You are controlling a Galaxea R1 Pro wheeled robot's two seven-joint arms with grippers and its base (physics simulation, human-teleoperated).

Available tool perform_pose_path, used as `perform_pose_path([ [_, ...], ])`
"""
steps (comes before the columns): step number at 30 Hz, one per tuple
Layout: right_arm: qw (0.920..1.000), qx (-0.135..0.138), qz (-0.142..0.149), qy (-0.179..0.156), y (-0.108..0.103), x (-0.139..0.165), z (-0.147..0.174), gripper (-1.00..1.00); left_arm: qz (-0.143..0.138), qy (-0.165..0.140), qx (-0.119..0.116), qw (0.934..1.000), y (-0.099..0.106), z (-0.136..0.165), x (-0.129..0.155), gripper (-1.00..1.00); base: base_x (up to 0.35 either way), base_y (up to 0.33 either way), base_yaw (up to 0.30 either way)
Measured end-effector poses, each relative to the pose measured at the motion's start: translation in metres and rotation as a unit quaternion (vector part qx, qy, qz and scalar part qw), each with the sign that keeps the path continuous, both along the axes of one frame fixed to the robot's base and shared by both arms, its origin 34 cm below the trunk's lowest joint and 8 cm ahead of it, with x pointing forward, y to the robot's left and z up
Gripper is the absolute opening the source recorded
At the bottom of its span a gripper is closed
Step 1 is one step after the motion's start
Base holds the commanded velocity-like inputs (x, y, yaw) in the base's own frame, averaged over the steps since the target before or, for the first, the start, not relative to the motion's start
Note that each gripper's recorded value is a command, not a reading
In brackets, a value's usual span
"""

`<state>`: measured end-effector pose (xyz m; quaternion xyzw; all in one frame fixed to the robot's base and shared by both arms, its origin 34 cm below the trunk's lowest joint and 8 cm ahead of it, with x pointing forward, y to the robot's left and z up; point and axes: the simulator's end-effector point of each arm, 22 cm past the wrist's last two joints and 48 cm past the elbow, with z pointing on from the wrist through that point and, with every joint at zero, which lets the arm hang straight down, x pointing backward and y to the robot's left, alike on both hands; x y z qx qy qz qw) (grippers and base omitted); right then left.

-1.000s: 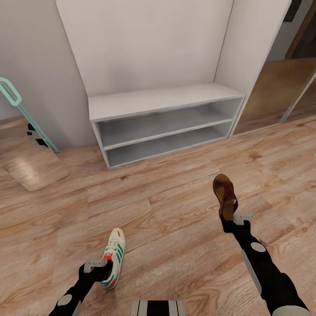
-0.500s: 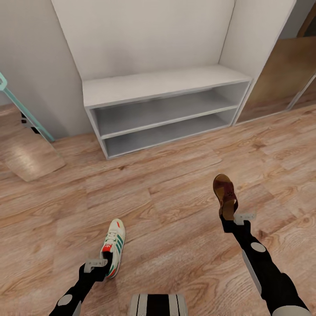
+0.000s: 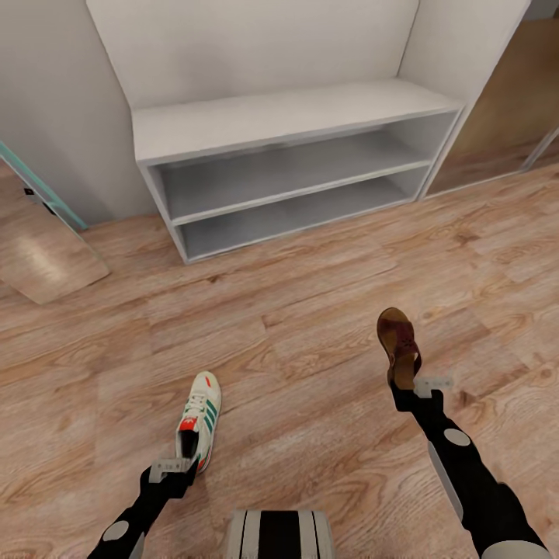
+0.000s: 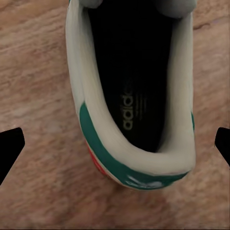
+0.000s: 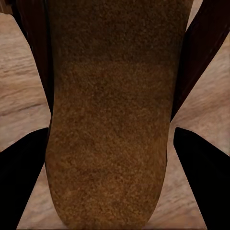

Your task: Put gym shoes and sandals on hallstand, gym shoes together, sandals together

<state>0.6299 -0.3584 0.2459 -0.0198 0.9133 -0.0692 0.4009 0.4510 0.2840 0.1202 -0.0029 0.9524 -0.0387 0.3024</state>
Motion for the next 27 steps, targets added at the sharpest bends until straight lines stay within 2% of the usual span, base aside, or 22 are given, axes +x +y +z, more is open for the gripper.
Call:
perform_pose_path([
  [12,0.9997,-0.001,0.001,0.026,0.000,-0.014,-0.032,-1.00,0.000,0.032,0.000,0.9995,-0.001,-0.024,-0.026,1.00,0.000,0.000,0.000],
  [27,0.9996,-0.001,0.001,0.027,0.000,-0.014,-0.032,-1.00,0.002,0.031,0.001,0.9995,0.001,-0.024,-0.025,1.00,0.036,0.000,0.000],
])
